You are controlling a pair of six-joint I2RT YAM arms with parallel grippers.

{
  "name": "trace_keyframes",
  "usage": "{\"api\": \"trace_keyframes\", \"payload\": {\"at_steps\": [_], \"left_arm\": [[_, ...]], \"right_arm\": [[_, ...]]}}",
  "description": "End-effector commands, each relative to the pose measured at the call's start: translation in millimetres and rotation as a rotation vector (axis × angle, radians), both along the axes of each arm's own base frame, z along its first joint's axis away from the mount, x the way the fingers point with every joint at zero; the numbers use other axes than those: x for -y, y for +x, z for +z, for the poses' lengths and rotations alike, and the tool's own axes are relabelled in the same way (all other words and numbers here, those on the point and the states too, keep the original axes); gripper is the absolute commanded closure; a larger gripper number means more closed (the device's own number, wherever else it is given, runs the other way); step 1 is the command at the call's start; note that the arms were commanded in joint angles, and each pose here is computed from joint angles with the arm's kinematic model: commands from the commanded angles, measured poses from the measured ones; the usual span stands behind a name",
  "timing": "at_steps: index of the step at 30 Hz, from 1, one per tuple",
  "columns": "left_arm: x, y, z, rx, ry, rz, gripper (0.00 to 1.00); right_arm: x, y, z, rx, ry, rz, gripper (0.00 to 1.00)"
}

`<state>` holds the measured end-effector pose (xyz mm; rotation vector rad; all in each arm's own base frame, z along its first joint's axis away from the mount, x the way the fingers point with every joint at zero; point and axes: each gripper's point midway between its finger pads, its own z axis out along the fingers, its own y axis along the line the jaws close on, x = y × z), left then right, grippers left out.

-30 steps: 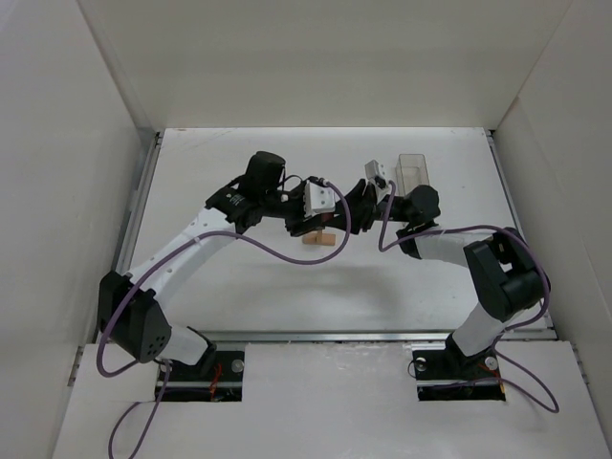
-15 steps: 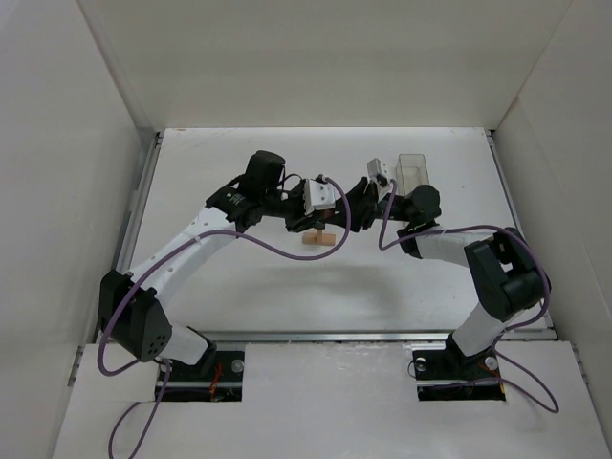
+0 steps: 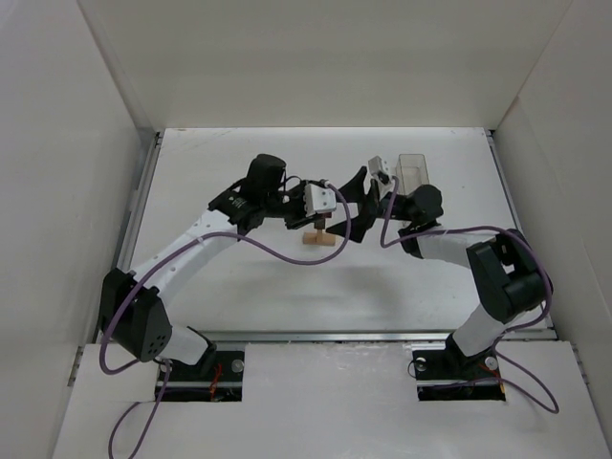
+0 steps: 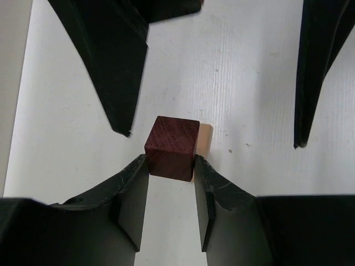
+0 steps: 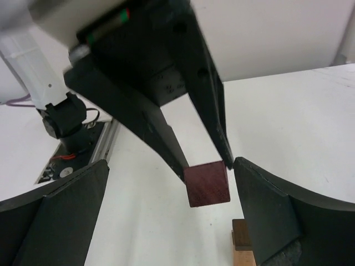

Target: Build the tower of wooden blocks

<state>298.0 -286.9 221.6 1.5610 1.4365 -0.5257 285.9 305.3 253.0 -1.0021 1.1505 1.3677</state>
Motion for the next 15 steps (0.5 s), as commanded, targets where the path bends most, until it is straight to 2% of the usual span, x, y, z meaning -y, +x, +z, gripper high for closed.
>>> {"api": "trace_keyframes", "payload": {"at_steps": [1,5,7,8,9,11,12,15], "left_arm": [[-5.3,5.3,2.6,0.115,0.023,-0.014,1.0],[-5.8,5.7,-7.5,0.131,0.033,-0.026,1.0],[-4.3,7.9,-7.2,0.147,0.023,-0.025,1.0],[-4.3,7.9,-10.2,0.147,0.023,-0.025,1.0],[-2.6,10.4,-13.7,0.152,0.019,-0.024,1.0],[-5.0,13.2,-19.8,0.135,0.022,-0.011,1.0],[-7.1,16.9,-18.1,0.143,0.018,-0.001,1.0],[-4.6,13.9,-27.2,0.119,0.026,-0.028,1.0]], "right_arm": [[19.1,-18.5,84.8,0.411,0.212,-0.053,0.0],[31.0,-5.2,80.2,0.28,0.162,-0.115,0.0],[33.5,-8.2,83.8,0.265,0.147,-0.132,0.0],[37.5,-2.5,86.5,0.272,0.141,-0.17,0.0],[37.2,4.6,75.5,0.184,0.097,-0.196,0.0],[43.4,13.6,88.7,0.19,0.072,-0.286,0.0],[44.1,20.7,67.6,0.081,-0.015,-0.311,0.0],[51.9,20.7,72.3,0.169,-0.109,-0.356,0.0]]}}
